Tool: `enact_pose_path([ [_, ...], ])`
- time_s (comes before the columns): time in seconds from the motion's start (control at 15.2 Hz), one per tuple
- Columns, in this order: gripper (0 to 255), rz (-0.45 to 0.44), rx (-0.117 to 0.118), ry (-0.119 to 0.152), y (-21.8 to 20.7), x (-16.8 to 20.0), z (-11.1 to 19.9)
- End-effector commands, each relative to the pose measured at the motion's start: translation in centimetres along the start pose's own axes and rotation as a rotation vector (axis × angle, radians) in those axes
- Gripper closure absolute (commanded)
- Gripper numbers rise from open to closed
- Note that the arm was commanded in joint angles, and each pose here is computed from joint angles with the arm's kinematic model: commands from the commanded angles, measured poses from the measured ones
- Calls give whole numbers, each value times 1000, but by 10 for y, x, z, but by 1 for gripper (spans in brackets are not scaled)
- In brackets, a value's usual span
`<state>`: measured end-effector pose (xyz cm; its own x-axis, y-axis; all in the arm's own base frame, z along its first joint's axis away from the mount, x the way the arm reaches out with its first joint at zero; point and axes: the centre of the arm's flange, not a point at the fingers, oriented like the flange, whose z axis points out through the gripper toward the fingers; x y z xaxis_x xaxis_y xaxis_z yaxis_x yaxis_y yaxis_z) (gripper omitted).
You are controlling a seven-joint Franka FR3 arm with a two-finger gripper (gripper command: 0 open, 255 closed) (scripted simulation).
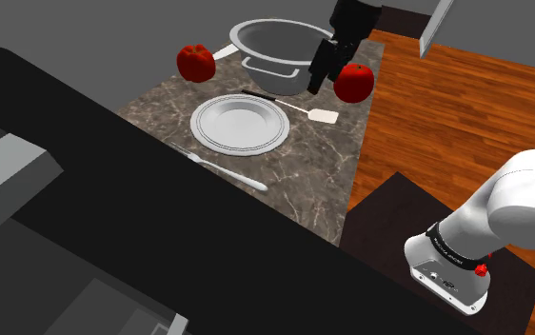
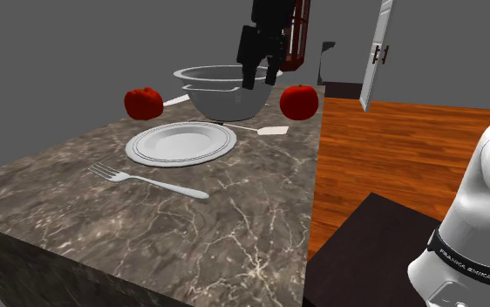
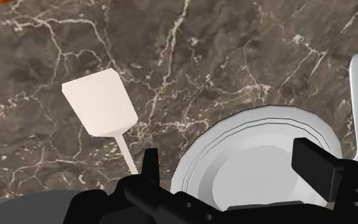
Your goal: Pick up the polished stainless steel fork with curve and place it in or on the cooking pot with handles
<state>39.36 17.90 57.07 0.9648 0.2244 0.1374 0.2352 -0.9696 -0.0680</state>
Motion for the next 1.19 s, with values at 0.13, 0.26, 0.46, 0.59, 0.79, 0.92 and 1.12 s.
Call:
enact_pose_path([
  [0.13, 0, -43, 4, 16, -35, 28, 22],
  [0.26, 0, -64, 5, 24, -55, 41, 32],
  [0.46, 0, -96, 7, 35, -84, 61, 47],
  [0.59, 0, -117, 8, 42, -104, 73, 57],
  [0.79, 0, -149, 10, 53, -135, 91, 71],
  [0.92, 0, -170, 12, 60, -156, 103, 81],
  [1.12, 0, -202, 14, 71, -187, 119, 95],
])
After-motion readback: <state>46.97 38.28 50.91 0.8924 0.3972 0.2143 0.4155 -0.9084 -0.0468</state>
